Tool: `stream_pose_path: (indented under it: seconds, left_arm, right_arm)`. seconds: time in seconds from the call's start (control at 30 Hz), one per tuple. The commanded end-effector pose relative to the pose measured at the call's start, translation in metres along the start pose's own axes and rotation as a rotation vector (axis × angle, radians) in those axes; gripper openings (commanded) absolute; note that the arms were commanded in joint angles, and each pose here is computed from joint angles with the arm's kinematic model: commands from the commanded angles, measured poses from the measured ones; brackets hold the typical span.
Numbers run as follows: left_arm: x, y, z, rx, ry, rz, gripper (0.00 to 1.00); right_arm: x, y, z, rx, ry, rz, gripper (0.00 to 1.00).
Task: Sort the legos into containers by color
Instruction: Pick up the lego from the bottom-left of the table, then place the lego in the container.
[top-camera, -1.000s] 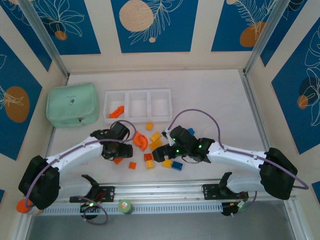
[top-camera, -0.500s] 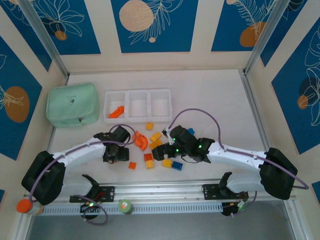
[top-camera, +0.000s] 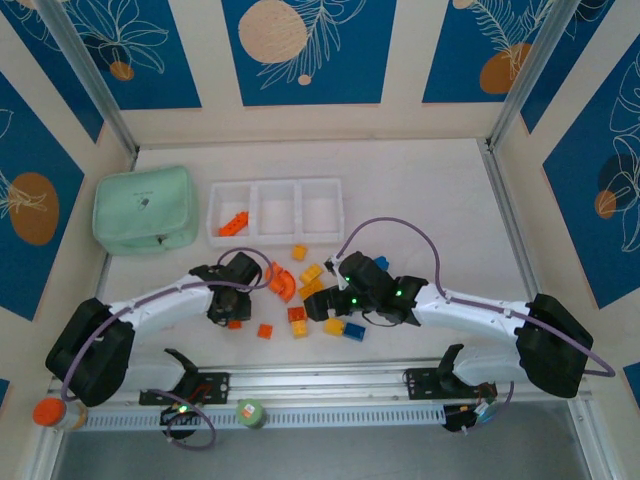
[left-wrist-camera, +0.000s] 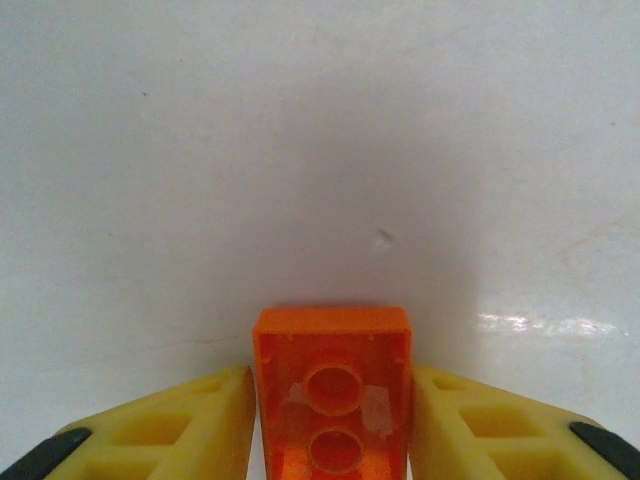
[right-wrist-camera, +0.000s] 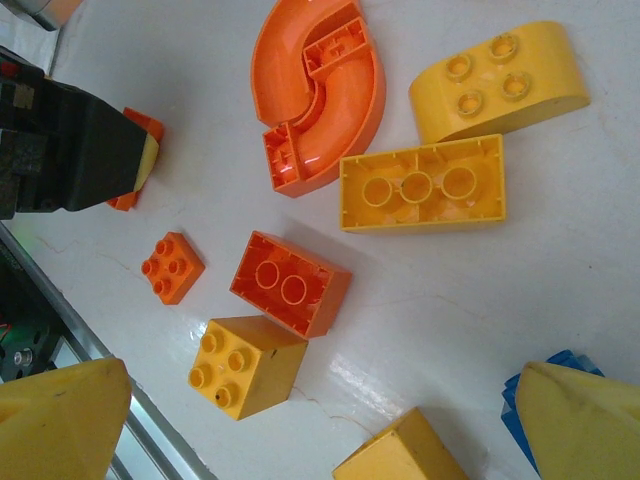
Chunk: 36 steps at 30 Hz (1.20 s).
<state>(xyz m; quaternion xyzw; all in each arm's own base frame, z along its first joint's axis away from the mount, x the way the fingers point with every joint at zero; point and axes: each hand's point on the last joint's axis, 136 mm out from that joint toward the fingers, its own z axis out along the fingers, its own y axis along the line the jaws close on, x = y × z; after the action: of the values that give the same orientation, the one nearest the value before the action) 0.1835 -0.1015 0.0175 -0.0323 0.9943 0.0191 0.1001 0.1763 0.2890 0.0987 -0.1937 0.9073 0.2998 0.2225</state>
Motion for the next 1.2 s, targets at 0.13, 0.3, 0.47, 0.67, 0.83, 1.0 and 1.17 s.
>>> stream_pose_path:
  seconds: [0.13,0.3,0.47,0.67,0.83,1.0,1.17]
  left_arm:
    - [0.013,0.003,0.008,0.004,0.041,-0.042,0.37]
    - [0.003,0.008,-0.004,-0.020,-0.008,-0.036,0.29]
    - [-0.017,0.009,-0.026,-0.021,-0.092,-0.029,0.29]
    - [-0.068,0.007,-0.067,-0.002,-0.233,-0.048,0.29]
    - [-0.124,0.001,-0.090,0.049,-0.327,-0.091,0.27]
    - [-0.184,0.001,-0.102,0.066,-0.388,-0.122,0.27]
    - [-0.235,-0.001,-0.094,0.070,-0.413,-0.135,0.27]
  right_arm:
    - [0.001,0.000,0.004,0.001,-0.001,0.005,0.99]
    - [-0.003,0.003,0.001,-0.004,-0.008,0.001,0.99]
    - [-0.012,0.004,-0.006,-0.008,-0.030,-0.007,0.99]
    - [-0.033,0.006,-0.016,-0.030,-0.073,-0.002,0.99]
    - [-0.053,-0.001,-0.021,-0.026,-0.106,0.018,0.99]
    - [-0.073,-0.011,-0.023,-0.038,-0.140,0.060,0.99]
    - [-0.085,-0.018,-0.022,-0.022,-0.152,0.064,0.99]
